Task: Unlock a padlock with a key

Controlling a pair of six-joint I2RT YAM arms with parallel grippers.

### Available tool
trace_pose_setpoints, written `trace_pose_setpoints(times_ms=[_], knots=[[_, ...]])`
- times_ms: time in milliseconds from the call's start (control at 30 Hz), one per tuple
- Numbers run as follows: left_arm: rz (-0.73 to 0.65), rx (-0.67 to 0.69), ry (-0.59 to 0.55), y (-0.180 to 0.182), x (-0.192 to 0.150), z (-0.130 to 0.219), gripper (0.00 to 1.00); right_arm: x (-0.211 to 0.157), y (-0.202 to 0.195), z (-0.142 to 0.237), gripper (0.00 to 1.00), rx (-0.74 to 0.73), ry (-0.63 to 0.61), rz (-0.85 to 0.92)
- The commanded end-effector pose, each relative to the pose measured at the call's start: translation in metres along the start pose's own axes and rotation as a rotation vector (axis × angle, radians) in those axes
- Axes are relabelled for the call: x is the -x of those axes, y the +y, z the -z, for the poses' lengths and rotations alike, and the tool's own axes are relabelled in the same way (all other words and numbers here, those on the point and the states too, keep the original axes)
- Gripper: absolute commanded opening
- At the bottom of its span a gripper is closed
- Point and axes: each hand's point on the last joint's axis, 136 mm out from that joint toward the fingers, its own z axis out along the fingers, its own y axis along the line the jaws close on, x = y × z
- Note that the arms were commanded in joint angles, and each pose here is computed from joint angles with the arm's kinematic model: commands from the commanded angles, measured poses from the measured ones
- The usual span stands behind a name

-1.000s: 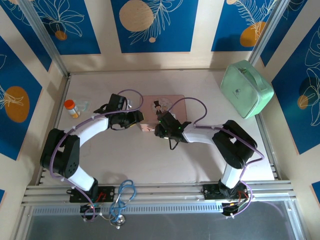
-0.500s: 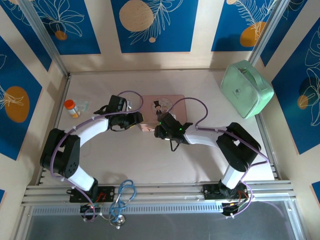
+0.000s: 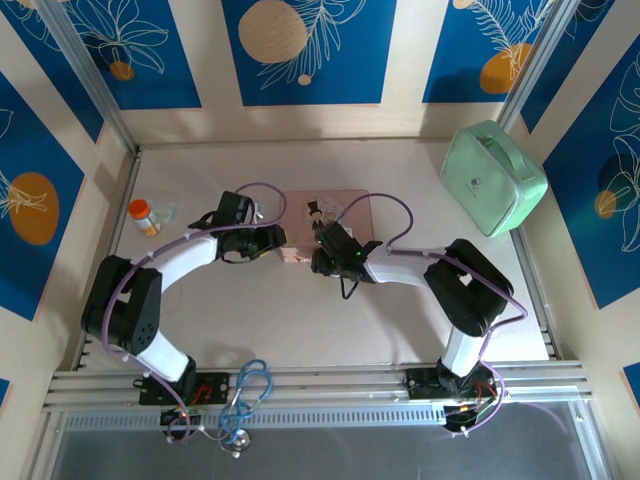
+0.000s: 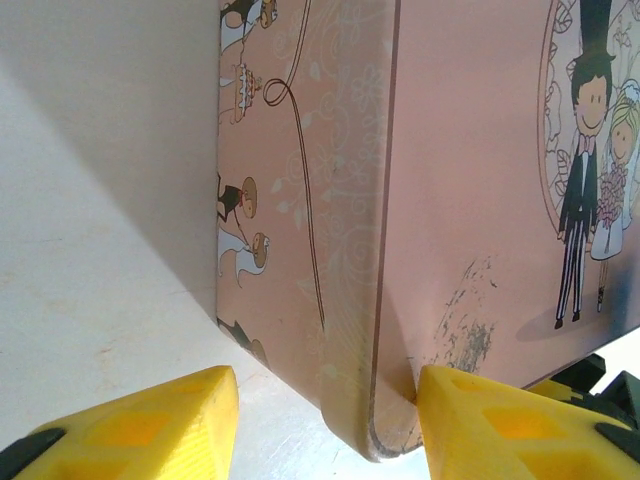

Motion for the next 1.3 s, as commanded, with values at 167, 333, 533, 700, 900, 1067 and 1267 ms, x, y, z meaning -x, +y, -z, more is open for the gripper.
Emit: trace_pose_setpoints(times_ms=[167, 333, 533, 700, 900, 1067, 1267], knots=[[0.003, 0.013, 0.023, 0.01, -0.004, -0.005, 0.49, 0.006, -0.007, -0.007, 0.45, -0.04, 0.006, 0.018], [-0.001, 0.018, 0.024, 0.011, -0.004, -0.005, 0.48, 0.006, -0.002, -0.01, 0.36, -0.026, 0.017, 0.03], [0.003, 0.019, 0.023, 0.011, -0.003, -0.006, 0.48, 0.003, -0.002, -0.005, 0.24, -0.037, 0.035, 0.016], [0.003, 0.021, 0.019, 0.011, -0.003, -0.005, 0.48, -0.009, 0.0, -0.001, 0.18, -0.025, 0.078, -0.011], [0.011, 0.018, 0.019, 0.011, -0.003, -0.006, 0.47, -0.029, -0.019, -0.003, 0.18, -0.138, 0.232, -0.194], [0.014, 0.019, 0.02, 0.012, -0.003, -0.007, 0.47, -0.033, -0.03, 0.002, 0.2, -0.237, 0.28, -0.341], [0.014, 0.018, 0.018, 0.011, -0.003, -0.006, 0.47, -0.038, -0.028, -0.009, 0.24, -0.239, 0.309, -0.338]])
